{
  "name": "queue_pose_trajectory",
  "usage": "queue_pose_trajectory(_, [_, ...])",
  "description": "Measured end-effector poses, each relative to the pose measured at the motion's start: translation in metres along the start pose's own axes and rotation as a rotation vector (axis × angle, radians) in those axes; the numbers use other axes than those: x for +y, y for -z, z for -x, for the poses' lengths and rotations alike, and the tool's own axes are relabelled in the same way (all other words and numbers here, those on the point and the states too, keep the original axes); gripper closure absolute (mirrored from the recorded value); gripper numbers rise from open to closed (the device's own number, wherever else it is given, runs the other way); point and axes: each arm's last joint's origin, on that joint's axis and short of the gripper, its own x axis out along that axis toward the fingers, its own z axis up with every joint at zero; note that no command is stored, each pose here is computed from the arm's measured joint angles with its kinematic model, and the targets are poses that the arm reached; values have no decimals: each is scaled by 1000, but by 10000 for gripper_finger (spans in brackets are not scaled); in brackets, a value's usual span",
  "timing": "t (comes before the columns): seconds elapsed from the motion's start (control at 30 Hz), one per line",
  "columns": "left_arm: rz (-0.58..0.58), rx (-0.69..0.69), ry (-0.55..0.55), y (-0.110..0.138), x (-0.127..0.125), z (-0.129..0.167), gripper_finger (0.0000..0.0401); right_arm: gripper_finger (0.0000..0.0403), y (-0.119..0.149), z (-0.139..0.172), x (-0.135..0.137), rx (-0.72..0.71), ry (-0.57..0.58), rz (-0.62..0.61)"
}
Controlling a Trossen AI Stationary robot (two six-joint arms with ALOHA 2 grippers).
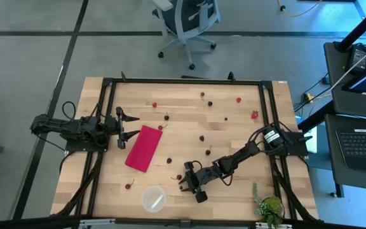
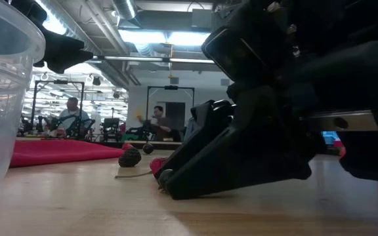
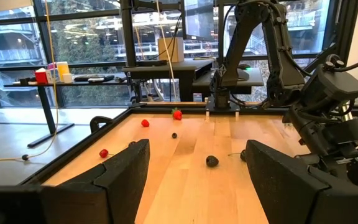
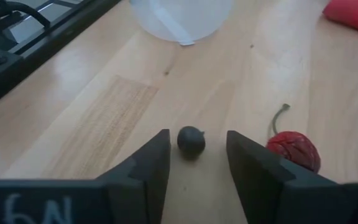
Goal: Pick and placing Produce into tupperware
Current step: Put the blueberries into the transparent bin
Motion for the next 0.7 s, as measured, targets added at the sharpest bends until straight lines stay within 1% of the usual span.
queue_pose_trajectory(0.23, [0,0,0,0,0,0,141,266,0,0,0,0,3,-1])
queue_pose_trajectory(0.6, [0,-1,0,0,0,0,141,337,0,0,-1,0,6,-1])
queue_pose_trajectory(0.7, [0,-1,0,0,0,0,141,350,0,0,-1,-1,6,-1])
